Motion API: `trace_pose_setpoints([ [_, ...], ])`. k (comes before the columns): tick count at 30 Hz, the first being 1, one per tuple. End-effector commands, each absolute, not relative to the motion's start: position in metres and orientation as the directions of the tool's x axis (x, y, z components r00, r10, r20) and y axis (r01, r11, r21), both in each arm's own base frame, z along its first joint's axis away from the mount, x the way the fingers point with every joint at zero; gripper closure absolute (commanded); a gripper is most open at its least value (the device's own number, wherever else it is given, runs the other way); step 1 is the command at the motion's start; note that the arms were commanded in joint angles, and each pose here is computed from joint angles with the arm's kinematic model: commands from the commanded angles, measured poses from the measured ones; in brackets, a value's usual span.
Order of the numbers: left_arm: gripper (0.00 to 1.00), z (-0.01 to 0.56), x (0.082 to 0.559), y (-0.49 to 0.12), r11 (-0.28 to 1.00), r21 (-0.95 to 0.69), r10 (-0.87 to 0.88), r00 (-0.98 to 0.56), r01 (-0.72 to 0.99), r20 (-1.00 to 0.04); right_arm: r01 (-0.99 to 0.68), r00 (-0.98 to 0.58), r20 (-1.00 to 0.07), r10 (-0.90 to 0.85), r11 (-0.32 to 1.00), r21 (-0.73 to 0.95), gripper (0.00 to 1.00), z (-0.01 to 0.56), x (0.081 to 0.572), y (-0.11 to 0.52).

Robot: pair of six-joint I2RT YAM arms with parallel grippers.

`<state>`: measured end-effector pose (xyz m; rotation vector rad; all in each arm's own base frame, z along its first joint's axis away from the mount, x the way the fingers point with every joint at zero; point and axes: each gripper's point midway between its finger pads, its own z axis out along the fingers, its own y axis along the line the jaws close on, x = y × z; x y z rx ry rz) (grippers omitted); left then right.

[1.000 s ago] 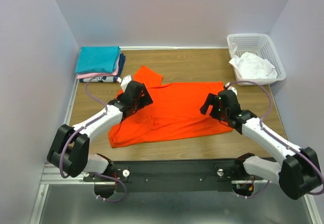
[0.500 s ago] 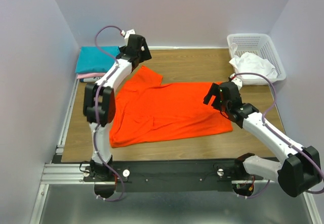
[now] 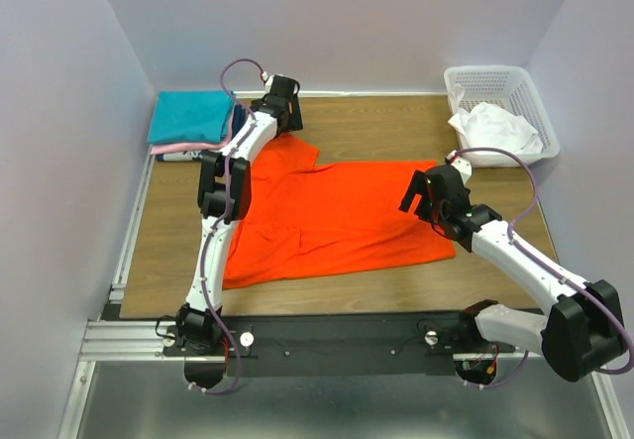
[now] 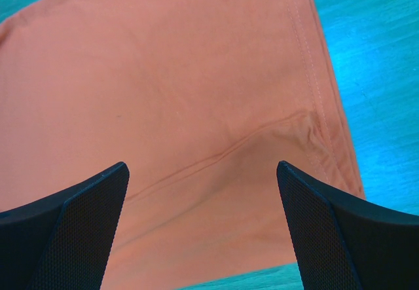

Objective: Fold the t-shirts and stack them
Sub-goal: Fold the tshirt

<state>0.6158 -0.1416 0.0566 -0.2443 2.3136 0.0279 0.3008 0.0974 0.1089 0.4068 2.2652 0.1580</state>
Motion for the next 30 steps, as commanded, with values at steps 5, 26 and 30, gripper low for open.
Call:
trace_pose_setpoints([
  [5,0.18,0.031,0.611,-0.14,0.984,-0.03,-0.148,-0.71,-0.177,-0.689,0.253,-0.644,-0.699,0.31,0.949,0.187,0.0,0.095,0.295,0.088],
  [26,1.0,0.052,0.605,-0.146,0.985,-0.073,-0.162,-0.695,-0.157,-0.701,0.405,-0.549,-0.757,0.355,0.905,0.131,0.0,0.114,0.341,0.072],
  [30,1.0,0.066,0.601,-0.146,0.984,-0.088,-0.171,-0.679,-0.156,-0.714,0.477,-0.534,-0.765,0.36,0.875,0.079,0.0,0.11,0.381,0.062],
])
